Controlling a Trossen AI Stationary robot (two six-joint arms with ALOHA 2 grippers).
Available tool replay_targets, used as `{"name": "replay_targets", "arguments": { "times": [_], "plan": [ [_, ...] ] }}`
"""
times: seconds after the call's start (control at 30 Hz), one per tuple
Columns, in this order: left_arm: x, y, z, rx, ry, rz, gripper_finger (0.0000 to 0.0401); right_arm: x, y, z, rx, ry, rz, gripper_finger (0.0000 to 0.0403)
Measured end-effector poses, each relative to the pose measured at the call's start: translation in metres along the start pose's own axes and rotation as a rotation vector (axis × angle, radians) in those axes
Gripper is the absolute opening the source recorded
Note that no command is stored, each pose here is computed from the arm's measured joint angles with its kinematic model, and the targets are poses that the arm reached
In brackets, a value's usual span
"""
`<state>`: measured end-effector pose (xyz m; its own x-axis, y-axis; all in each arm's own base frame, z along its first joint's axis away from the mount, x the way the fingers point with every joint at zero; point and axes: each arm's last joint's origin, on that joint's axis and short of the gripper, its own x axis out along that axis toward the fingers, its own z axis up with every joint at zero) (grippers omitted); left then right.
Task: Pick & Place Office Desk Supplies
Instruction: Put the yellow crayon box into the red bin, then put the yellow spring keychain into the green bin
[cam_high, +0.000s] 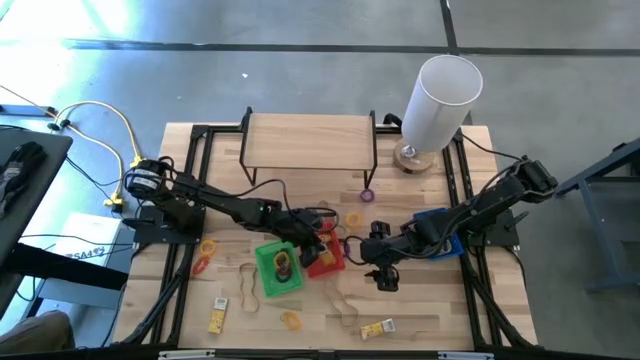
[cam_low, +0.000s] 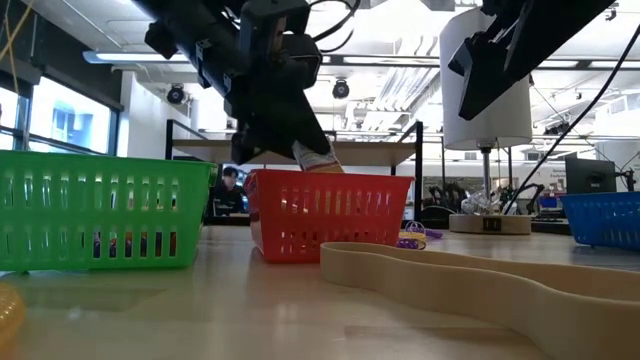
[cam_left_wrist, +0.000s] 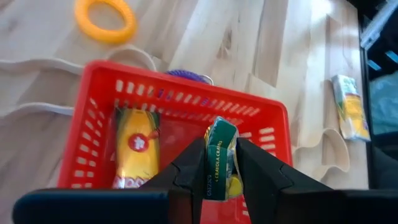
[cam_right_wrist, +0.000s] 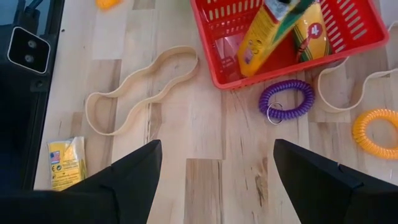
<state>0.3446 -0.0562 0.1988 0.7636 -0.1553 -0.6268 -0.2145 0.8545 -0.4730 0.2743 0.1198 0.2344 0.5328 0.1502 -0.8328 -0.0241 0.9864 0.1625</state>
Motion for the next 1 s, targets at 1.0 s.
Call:
{"name": "replay_targets", "arguments": {
  "times": [1.0],
  "plan": [
    [-0.04,-0.019,0.012,0.465,-0.163,0.119,0.0203,0.0,0.0,0.0,-0.002,0.0,0.0,0.0298]
  ]
}}
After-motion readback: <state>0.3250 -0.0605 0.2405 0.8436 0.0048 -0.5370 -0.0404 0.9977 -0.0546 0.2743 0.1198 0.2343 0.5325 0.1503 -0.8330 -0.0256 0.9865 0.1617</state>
